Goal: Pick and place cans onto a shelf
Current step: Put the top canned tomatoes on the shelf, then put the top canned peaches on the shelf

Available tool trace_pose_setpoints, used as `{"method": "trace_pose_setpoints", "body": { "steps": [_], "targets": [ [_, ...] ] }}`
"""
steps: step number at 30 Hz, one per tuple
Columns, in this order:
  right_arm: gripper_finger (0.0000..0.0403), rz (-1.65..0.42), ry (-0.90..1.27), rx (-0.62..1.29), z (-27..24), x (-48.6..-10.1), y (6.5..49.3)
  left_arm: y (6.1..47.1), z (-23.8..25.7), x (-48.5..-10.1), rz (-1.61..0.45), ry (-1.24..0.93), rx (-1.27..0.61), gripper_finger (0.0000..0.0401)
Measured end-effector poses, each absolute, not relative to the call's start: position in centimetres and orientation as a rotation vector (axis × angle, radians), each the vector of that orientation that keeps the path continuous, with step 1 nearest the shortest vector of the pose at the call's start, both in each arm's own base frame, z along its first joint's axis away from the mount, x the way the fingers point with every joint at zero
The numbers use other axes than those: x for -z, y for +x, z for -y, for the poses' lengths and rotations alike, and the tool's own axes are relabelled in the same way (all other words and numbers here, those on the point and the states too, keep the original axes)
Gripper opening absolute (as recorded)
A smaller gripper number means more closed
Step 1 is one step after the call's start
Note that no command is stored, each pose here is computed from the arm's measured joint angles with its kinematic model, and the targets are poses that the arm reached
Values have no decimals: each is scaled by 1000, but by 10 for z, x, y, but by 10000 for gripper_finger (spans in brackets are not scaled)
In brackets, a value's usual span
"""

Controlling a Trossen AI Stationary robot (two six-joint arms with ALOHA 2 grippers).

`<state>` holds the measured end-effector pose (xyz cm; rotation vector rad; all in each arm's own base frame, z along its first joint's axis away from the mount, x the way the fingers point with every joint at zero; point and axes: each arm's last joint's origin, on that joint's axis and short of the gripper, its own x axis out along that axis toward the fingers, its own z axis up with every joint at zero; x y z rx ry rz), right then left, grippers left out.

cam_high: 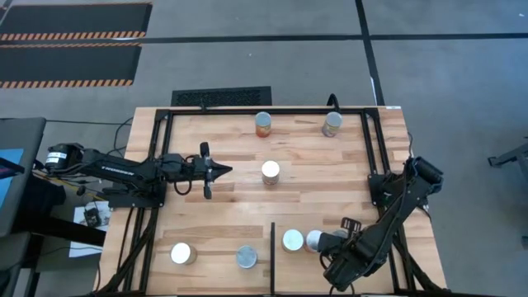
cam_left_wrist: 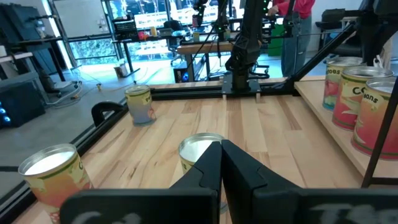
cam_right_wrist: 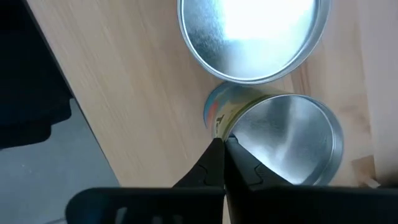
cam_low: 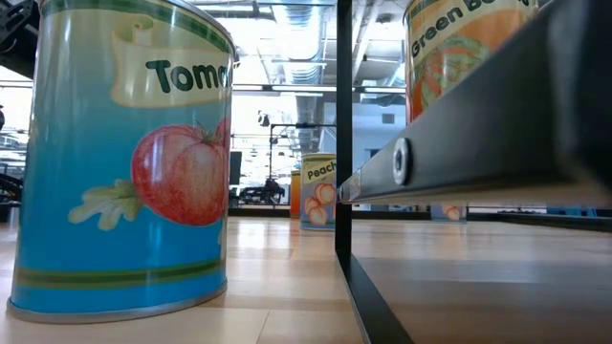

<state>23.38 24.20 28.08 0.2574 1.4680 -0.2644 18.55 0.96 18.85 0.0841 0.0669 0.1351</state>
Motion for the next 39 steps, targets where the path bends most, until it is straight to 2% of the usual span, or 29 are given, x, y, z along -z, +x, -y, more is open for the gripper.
{"method": "trace_pose_setpoints", "body": {
  "steps": [4,15,21,26,33,39],
  "targets": [
    [28,-1467,262,271,-242,-281,234,186,-10,-188,-67,84,-135,0],
    [104,-1466,250,271,-241,-281,234,186,-10,-188,-68,86,-135,0],
    [120,-1462,251,251,-238,-287,230,186,-10,-188,-68,86,-135,0],
    [96,-1426,272,221,-229,-305,222,186,-10,-188,-70,86,-132,0],
    [11,-1158,110,201,-216,-333,207,186,-8,-187,-80,85,-82,0],
    [8,-858,-19,168,-203,-336,200,186,-8,-187,-83,85,-82,0]
  ]
}}
